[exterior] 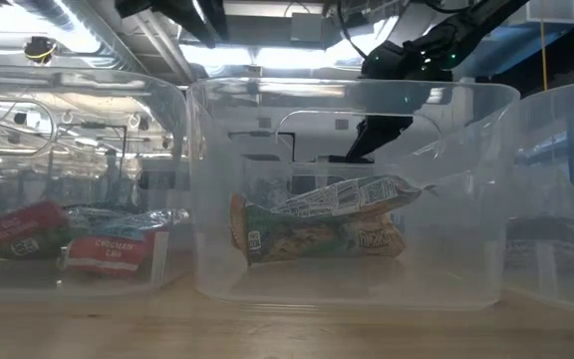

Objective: Pick and place Granola Bars by type
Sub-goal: Put the blue granola bar into the right transparent bin

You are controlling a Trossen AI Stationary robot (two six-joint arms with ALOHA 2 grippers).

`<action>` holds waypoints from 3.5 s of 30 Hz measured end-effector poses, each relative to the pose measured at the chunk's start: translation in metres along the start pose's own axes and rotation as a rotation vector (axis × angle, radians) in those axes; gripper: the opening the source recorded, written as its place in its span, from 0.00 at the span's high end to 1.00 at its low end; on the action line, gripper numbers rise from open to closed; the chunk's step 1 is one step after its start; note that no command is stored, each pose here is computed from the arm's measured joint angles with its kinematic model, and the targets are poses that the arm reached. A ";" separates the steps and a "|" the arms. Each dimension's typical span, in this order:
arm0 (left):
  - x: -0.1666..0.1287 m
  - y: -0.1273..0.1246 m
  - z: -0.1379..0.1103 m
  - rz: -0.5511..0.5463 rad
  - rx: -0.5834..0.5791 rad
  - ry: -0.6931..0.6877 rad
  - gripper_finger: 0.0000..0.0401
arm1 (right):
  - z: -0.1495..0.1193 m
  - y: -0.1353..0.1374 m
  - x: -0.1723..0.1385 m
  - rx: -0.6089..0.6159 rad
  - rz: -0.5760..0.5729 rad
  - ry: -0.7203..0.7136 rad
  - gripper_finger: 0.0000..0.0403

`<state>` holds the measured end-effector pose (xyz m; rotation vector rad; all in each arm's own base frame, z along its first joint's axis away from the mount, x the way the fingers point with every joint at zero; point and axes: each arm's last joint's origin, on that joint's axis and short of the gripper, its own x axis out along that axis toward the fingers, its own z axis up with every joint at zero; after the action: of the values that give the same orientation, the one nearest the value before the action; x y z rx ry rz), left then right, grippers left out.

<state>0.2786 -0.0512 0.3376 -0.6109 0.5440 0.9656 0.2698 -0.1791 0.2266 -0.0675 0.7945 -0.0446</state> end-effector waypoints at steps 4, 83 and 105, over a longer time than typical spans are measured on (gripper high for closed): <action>0.003 0.021 0.033 0.038 0.107 -0.039 0.77 | 0.005 -0.004 -0.001 0.096 -0.052 -0.027 0.55; 0.171 0.136 0.039 -0.457 0.364 -0.007 0.77 | -0.003 -0.013 0.125 -0.101 0.085 0.492 0.70; 0.171 0.136 0.039 -0.453 0.364 -0.007 0.77 | 0.076 0.011 0.051 0.353 0.020 0.548 0.85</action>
<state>0.2455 0.1340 0.2198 -0.3777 0.5293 0.4260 0.3598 -0.1684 0.2426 0.2995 1.3227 -0.1899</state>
